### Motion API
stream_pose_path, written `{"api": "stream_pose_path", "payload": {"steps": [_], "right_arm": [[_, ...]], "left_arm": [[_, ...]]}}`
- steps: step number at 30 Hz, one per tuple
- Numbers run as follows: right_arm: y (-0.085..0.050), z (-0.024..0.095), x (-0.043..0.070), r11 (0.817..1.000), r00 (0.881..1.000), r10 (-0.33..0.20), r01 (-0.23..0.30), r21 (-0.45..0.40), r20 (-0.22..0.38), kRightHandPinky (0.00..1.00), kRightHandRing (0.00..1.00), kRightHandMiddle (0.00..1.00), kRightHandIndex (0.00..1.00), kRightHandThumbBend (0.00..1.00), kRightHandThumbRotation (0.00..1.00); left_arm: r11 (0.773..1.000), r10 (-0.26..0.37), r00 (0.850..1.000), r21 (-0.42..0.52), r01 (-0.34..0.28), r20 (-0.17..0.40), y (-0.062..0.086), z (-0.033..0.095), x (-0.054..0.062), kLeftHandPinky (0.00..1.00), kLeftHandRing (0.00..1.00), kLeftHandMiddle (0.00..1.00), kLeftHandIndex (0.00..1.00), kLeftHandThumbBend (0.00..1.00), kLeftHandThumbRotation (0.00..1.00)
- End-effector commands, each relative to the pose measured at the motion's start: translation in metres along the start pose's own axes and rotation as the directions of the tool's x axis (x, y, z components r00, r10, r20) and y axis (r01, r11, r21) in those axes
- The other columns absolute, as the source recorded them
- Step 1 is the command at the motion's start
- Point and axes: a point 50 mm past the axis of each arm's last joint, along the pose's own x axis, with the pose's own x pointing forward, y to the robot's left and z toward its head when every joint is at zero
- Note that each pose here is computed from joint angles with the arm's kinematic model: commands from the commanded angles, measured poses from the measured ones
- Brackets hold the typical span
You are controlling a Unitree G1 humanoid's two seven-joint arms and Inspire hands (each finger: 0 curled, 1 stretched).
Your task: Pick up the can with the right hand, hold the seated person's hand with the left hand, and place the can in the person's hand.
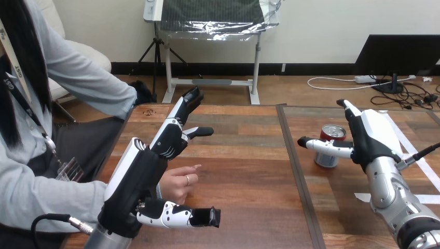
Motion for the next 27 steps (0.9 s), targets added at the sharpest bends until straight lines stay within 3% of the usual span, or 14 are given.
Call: {"api": "stream_pose_path", "payload": {"steps": [1,27], "right_arm": [[-0.0225,0.0223,0.0144,0.998,0.997,-0.057,0.056,0.021,0.051,1.0,1.0,0.96,0.96,1.0,0.56],[-0.023,0.0174,0.0153,1.0,1.0,-0.015,0.015,-0.001,0.01,0.93,0.91,0.9,0.91,0.98,0.42]], "left_arm": [[0.999,-0.006,0.998,0.043,0.003,0.061,0.0066,0.0063,0.0105,0.8,1.0,1.0,1.0,1.0,0.46],[0.999,0.004,0.998,0.045,-0.007,0.067,0.0045,0.0084,0.0097,0.8,0.99,1.0,0.98,1.0,0.47]]}}
